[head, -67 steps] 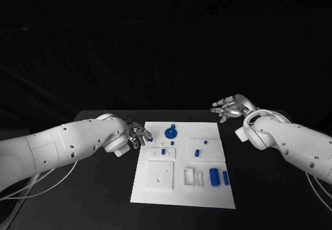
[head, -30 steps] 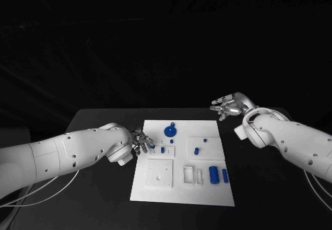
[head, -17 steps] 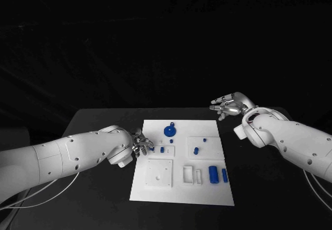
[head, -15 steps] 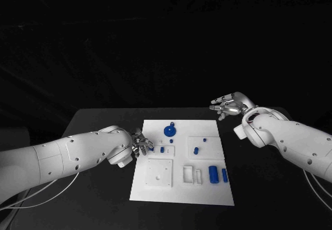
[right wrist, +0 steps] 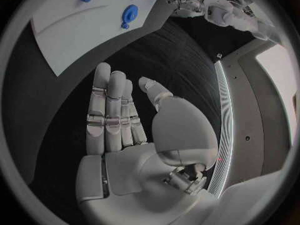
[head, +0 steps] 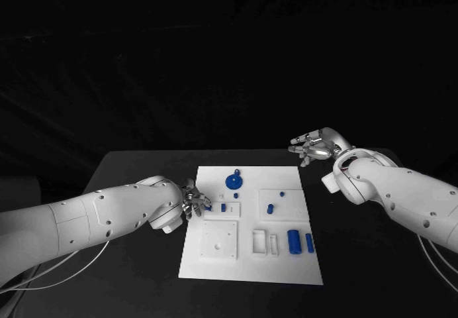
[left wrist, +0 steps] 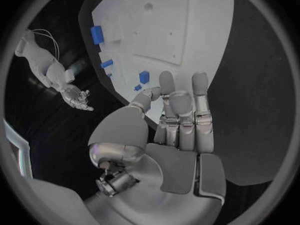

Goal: Assemble the parts on the task board

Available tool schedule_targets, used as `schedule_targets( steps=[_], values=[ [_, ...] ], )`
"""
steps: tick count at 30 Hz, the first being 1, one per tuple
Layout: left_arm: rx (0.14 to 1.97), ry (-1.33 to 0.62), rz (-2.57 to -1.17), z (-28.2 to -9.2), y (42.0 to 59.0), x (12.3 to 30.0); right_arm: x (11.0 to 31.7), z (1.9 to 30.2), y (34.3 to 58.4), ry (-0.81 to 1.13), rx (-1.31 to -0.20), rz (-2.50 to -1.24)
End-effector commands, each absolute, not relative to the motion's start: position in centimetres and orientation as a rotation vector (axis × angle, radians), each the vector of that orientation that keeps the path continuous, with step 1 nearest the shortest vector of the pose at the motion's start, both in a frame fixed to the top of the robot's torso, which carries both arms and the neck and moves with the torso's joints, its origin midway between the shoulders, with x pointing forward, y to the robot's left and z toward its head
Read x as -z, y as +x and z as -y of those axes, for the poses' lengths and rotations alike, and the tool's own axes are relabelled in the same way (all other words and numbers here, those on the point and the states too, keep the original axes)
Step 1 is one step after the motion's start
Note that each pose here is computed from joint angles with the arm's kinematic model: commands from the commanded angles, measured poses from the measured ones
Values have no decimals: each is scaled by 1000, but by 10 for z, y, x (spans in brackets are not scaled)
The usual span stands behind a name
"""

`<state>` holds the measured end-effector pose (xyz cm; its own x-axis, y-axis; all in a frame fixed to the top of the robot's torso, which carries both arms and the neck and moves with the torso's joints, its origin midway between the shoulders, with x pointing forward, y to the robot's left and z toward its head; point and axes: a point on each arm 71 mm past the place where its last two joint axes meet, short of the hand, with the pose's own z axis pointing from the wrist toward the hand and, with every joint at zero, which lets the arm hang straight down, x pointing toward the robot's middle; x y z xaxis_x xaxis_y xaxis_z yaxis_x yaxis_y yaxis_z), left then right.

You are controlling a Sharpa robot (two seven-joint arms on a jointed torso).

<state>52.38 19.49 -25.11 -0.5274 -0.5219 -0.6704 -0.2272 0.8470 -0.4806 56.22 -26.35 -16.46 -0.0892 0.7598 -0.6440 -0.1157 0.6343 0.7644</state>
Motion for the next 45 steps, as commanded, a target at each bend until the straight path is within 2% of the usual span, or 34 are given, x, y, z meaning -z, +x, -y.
schedule_targets(
  steps=[1,18,45],
  values=[
    [436,-526,-2131,-192,524,251,164,261,562,556,-815,-1492],
    [449,-506,-2135,-185,522,252,164,263,562,559,-811,-1495],
    [438,-496,-2091,-186,522,249,165,264,562,561,-806,-1503]
  ],
)
